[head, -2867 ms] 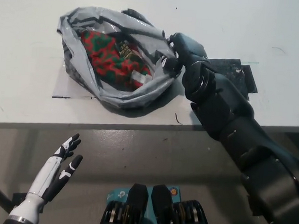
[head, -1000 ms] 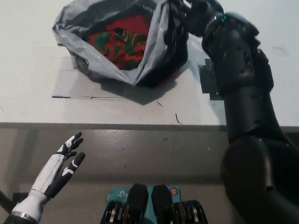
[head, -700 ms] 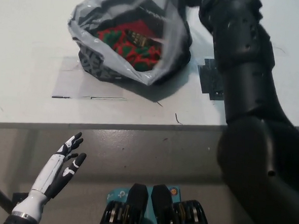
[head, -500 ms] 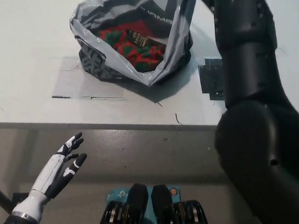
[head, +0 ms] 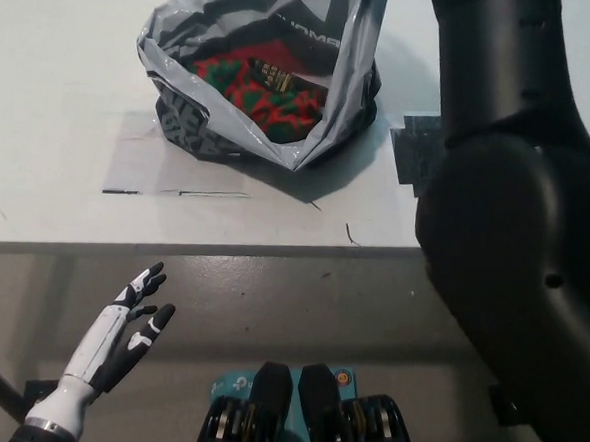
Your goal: The robot uses its right hand to pick up a bag of coffee beans and puts it in the black plastic bag, then the robot grabs the top of the bag and lifts it.
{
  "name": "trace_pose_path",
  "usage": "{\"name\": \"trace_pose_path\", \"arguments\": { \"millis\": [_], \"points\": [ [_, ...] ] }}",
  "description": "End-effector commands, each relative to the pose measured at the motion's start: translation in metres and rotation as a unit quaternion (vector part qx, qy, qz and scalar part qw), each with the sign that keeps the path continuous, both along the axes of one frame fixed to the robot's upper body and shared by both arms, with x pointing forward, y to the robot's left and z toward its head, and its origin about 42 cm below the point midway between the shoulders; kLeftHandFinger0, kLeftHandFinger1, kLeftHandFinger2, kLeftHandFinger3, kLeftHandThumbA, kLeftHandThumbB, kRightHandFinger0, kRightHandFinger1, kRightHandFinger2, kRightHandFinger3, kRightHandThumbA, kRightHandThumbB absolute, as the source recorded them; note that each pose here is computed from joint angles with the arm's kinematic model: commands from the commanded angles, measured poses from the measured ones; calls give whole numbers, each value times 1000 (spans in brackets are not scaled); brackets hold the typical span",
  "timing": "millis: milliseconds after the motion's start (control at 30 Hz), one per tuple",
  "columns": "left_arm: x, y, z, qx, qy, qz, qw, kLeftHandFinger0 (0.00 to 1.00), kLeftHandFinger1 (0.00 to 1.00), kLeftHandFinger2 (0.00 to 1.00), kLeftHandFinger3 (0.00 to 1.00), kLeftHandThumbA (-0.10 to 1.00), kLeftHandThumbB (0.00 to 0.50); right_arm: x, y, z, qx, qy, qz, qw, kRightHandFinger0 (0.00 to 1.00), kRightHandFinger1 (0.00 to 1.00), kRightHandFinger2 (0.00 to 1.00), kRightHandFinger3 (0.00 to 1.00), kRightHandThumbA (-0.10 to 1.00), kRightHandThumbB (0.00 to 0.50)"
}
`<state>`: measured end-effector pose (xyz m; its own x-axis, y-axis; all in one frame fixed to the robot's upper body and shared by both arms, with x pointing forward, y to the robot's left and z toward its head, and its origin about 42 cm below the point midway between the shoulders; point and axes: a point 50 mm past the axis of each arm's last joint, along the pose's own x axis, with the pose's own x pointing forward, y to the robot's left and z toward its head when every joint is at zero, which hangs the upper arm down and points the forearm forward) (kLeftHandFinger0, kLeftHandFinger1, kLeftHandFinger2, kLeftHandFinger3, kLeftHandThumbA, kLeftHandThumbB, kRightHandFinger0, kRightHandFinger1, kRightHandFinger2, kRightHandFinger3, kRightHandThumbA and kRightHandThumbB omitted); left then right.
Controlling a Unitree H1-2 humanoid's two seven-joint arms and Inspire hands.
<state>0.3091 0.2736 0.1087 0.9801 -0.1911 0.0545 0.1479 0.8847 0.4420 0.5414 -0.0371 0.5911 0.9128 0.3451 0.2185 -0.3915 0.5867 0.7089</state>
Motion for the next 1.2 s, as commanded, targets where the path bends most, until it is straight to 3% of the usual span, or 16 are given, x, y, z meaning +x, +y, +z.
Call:
{"name": "trace_pose_path", "arguments": {
  "millis": [0,33,67,100,167,233,400,533,733,867,967,1067,1167],
  "points": [
    [0,-1,10,4,-20,-23,1000,907,1000,1000,1000,883,193,-93,33,134,-236,-321,-187,898,377,580,889,873,654,87],
    [0,0,10,6,-20,-23,1000,901,1000,1000,1000,891,201,-92,33,126,-334,-361,-232,839,828,1000,1000,1000,845,403],
    [0,0,10,8,-19,-23,1000,895,1000,1000,1000,908,214,-89,34,114,-433,-390,-265,768,1000,1000,1000,1000,898,386],
    [-1,1,10,11,-18,-23,999,885,1000,1000,1000,925,216,-84,36,94,-535,-409,-284,682,1000,1000,1000,1000,900,413],
    [-1,1,10,12,-18,-24,999,885,1000,1000,1000,925,216,-81,36,87,-557,-408,-283,666,1000,1000,1000,1000,900,413],
    [-2,-1,8,12,-18,-25,999,860,978,1000,1000,925,201,-62,33,51,-599,-385,-276,646,1000,1000,1000,1000,876,457],
    [-6,-4,6,6,-11,-26,1000,855,968,1000,1000,904,187,-46,23,6,-643,-357,-275,620,1000,1000,1000,1000,877,458],
    [-7,-4,4,5,-6,-29,1000,859,965,1000,1000,885,166,-57,5,-5,-628,-377,-305,609,1000,1000,1000,1000,1000,436],
    [-3,1,6,17,-16,-25,999,860,968,1000,1000,946,197,-115,-42,21,-559,-465,-366,582,1000,1000,1000,1000,1000,394],
    [-4,4,4,14,-13,-19,1000,871,981,1000,1000,947,211,-166,-94,30,-534,-510,-402,541,1000,1000,1000,1000,1000,406],
    [-1,6,4,10,-15,-15,1000,871,979,1000,1000,924,212,-199,-131,29,-515,-533,-427,518,1000,1000,1000,1000,1000,390],
    [6,7,9,18,-22,-14,1000,883,985,1000,1000,968,222,-235,-173,20,-502,-548,-456,490,1000,1000,1000,1000,1000,382],
    [16,8,15,23,-29,-10,999,907,1000,1000,1000,995,234,-267,-201,2,-491,-563,-448,492,1000,1000,1000,1000,1000,373]
  ]
}}
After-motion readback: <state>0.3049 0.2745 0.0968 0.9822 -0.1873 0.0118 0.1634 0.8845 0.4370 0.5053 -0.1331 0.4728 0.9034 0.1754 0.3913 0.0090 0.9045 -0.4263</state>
